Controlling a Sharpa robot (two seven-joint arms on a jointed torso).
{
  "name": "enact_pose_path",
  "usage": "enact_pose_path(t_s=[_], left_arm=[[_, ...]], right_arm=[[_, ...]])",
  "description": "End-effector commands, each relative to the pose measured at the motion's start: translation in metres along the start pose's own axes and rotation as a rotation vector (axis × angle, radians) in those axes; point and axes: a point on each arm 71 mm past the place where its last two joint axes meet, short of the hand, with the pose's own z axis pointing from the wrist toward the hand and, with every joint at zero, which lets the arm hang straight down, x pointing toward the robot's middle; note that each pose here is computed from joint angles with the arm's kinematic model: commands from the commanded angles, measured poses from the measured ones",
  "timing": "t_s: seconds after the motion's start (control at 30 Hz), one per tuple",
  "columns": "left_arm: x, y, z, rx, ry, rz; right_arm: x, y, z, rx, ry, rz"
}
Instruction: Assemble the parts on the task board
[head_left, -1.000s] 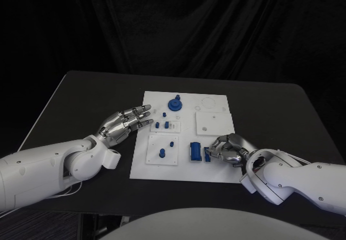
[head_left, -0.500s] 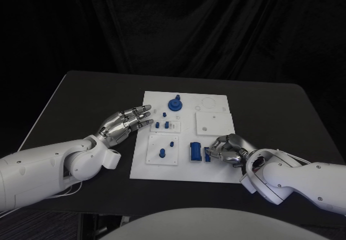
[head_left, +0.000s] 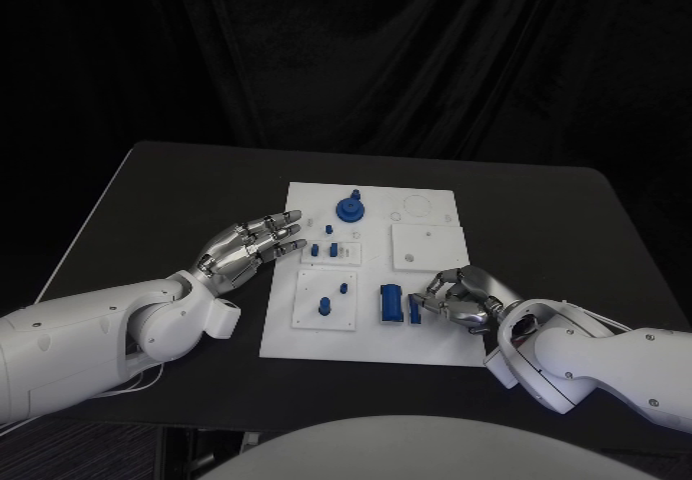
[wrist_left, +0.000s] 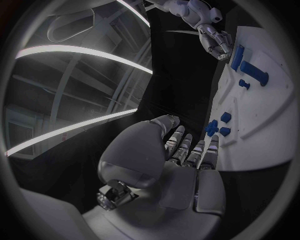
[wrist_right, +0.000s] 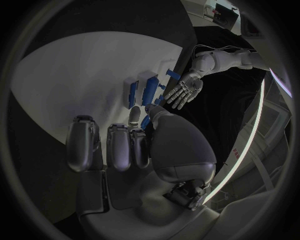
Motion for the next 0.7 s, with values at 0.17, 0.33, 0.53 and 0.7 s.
enact_pose_path(t_s=[0.17,0.33,0.53,0.7], left_arm=[[0.0021,-0.0002,-0.0006,0.013,0.012,-0.013],[0.0047,-0.0033,-0.0047,0.030,-0.003,-0.006],[0.0075,-0.0116,-0.0108,0.068,-0.034,0.015],[0.0111,-0.0250,-0.0087,0.124,-0.045,0.039]], right_arm=[[-0.005,0.000,-0.003,-0.029,-0.037,0.031],[-0.018,0.001,-0.007,-0.063,-0.063,0.048],[-0.049,0.019,-0.004,-0.194,-0.127,0.109],[-0.070,0.037,-0.003,-0.304,-0.173,0.288]])
